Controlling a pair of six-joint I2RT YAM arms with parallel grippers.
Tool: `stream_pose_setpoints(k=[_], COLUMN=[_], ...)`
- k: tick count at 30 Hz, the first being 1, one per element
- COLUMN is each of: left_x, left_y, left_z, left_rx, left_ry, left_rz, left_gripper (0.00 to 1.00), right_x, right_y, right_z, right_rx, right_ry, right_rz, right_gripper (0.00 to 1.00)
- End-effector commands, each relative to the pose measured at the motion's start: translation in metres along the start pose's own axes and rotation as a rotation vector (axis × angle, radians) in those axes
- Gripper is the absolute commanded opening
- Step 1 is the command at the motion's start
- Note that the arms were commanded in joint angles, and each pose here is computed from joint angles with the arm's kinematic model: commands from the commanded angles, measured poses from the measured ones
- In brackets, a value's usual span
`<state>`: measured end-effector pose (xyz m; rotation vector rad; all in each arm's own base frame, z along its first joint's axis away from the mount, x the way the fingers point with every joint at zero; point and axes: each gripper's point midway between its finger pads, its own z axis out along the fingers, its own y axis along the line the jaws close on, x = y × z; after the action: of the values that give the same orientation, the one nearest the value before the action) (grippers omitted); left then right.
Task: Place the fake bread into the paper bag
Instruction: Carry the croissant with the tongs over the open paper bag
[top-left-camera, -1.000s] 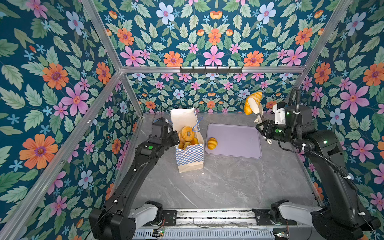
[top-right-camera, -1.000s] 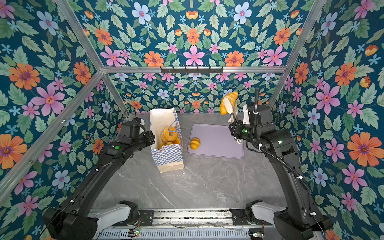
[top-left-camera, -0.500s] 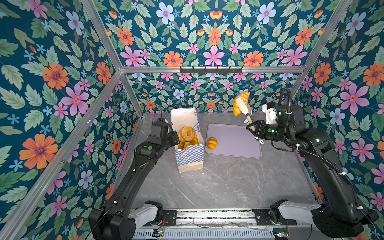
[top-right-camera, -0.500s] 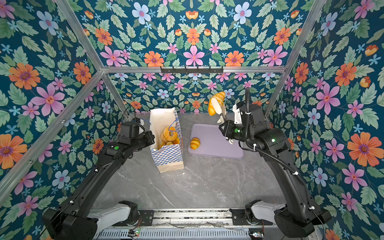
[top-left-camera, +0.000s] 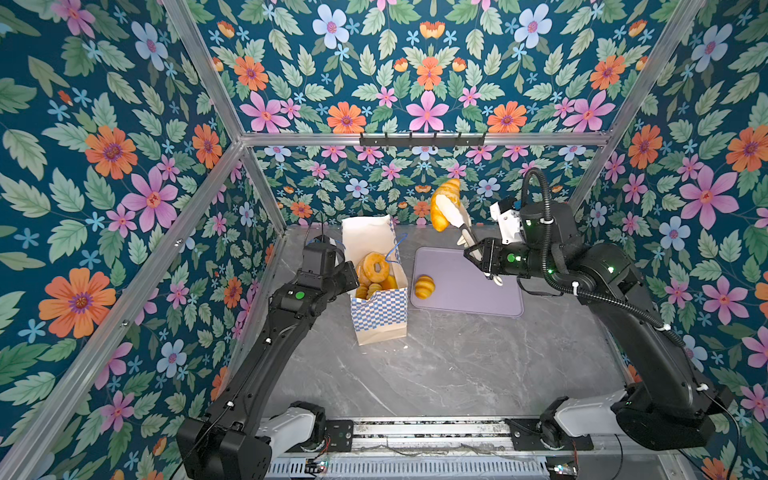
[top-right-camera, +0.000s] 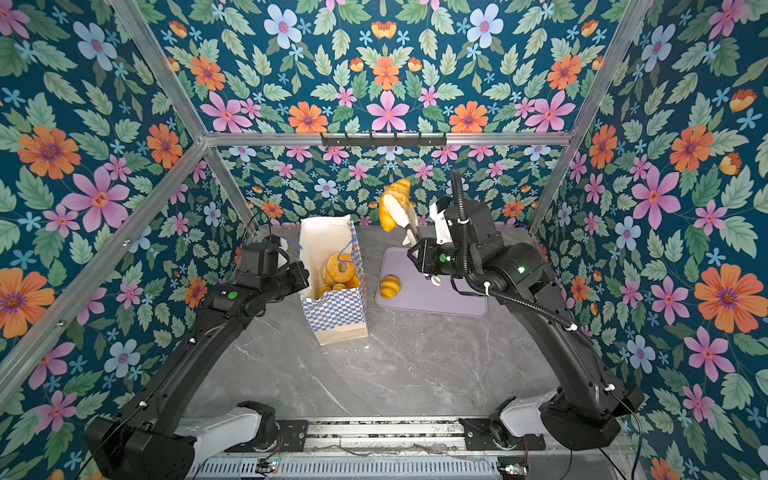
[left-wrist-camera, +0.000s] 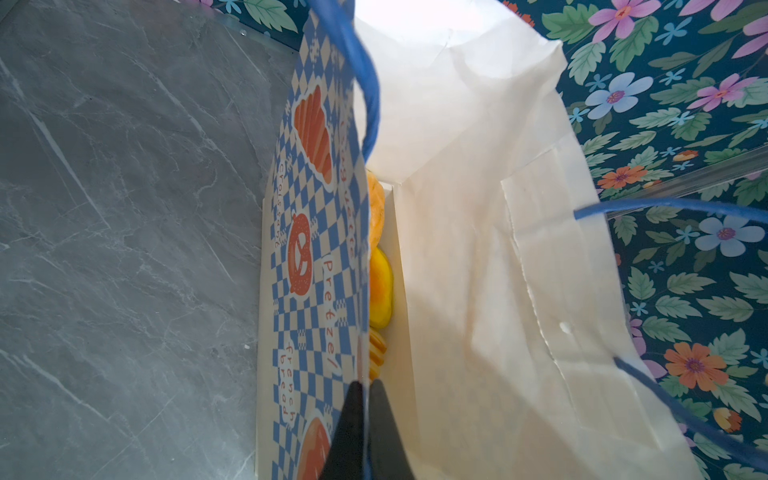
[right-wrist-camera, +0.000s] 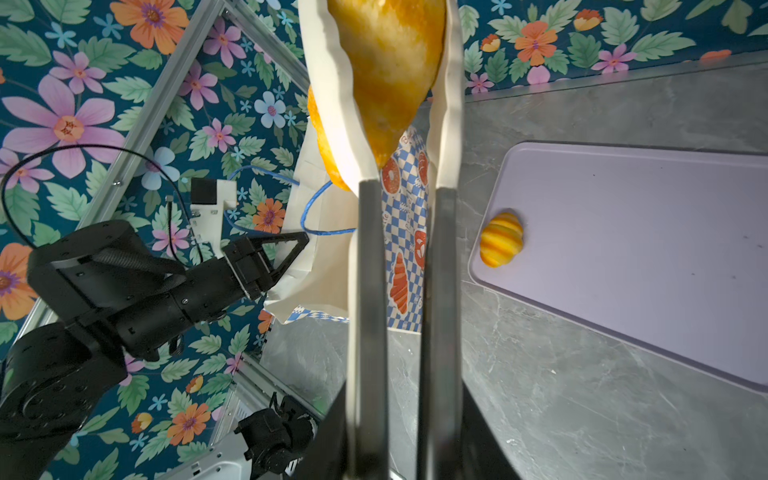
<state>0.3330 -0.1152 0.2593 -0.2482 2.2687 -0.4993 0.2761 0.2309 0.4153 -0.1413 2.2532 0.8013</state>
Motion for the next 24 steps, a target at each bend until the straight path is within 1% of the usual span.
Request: stream_pose_setpoints(k=[1, 7, 14, 15, 24], left_x=[0.001, 0.001, 0.002, 0.003, 0.004], left_y=[0.002, 0.002, 0.003, 0.002, 0.005], left_z=[-0.002, -0.002, -0.002, -0.002, -0.005], left_rx=[-0.010, -0.010, -0.009, -0.008, -0.016], left_ry=[0.002, 0.003, 0.003, 0.003, -0.002], left_rz=[-0.005, -0.004, -0.006, -0.006, -0.008], left_gripper=[0.04, 0.04, 0.04, 0.04, 0.04], right_x=[-0.007, 0.000, 0.007, 0.011, 0.021], right_y=[0.014, 0.041, 0.074, 0.076, 0.101], right_z=[0.003, 0.017, 0.033, 0.043, 0.074], right_rx=[-0.007, -0.039, -0.042, -0.032, -0.045], right_ry=[-0.026, 0.013, 0.054, 0.074, 0.128], right_rz=[-0.047, -0.101, -0.203, -0.216, -0.260], right_gripper=[0.27, 0.27, 0.27, 0.27, 0.27])
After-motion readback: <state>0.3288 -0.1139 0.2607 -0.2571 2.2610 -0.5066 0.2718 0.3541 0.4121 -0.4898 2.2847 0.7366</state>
